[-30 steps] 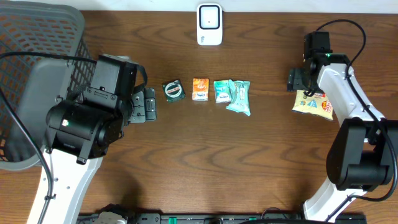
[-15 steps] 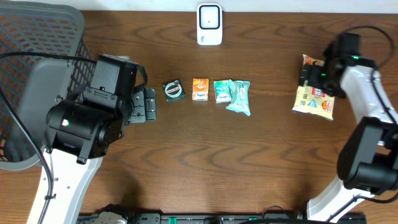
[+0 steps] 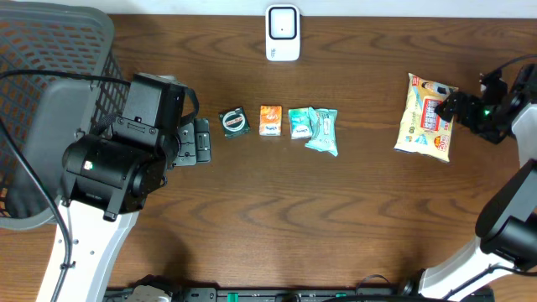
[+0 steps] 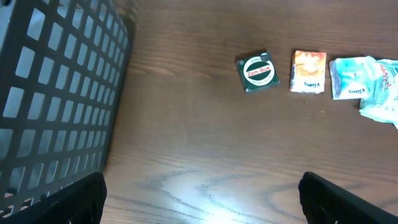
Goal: Scan the item barcode
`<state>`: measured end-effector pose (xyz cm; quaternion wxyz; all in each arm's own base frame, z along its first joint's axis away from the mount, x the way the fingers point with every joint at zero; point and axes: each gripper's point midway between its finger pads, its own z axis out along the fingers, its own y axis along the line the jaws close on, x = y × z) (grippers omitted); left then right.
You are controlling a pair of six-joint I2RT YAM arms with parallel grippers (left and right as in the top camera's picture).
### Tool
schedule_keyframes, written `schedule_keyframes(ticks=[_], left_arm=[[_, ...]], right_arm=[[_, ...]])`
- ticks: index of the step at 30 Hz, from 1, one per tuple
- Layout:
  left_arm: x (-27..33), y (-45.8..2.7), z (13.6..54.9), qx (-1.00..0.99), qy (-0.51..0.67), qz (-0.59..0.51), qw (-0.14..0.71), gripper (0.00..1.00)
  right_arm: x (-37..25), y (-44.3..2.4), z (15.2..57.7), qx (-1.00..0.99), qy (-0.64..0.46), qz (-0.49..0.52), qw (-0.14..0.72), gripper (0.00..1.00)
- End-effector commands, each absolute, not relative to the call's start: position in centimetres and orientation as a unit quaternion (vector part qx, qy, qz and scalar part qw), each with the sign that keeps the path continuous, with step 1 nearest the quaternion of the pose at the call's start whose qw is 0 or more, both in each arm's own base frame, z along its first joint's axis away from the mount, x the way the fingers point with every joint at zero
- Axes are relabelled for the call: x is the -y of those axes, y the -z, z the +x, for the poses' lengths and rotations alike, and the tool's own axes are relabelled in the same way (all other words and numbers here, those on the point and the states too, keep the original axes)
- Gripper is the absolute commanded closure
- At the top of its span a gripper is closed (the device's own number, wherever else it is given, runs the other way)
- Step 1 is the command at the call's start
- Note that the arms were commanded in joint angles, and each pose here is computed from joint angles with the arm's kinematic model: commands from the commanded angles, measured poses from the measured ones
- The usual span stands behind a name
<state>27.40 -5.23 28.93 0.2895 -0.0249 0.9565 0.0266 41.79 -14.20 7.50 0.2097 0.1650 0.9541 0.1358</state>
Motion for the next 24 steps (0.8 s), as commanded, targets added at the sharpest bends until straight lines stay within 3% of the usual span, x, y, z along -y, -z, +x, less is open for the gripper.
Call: schedule_keyframes(ticks=[1,6,11,13,16,17,24], left_arm=[[4.8,-29.1,27.6,-0.955,-0.036,-0.025,0.292,0.02],[4.8,-29.1,27.6,-0.955,-0.036,-0.025,0.292,0.02],[4.8,-29.1,27.6,-0.955,-0.036,-0.025,0.292,0.02],[4.8,-29.1,27.6,-0.955,-0.036,-0.025,0.292,0.02],[4.8,-29.1,27.6,-0.955,-0.036,-0.025,0.292,0.02],[4.8,-29.1,27.6,-0.955,-0.036,-0.025,0.292,0.02],[4.8,-29.1,27.6,-0.955,-0.036,-0.025,0.292,0.02]], right_arm=[[13.5,-4.7,41.8,-0.957,-0.162,0.146,0.191,0.01],[12.6,-1.9,42.1,-0.953,-0.199,0.147,0.173,0.01],[10.5,-0.2,42.1,-0.943,-0.259,0.125,0.164,0.11],[9.7,0.4,42.0,-0.942,-0.273,0.122,0.155,0.26],[9.0,0.9,42.0,-0.941,-0.281,0.118,0.147,0.89],[8.8,0.9,42.0,-0.941,-0.281,0.117,0.146,0.99],[8.8,-1.6,42.6,-0.932,-0.294,0.133,0.167,0.99]])
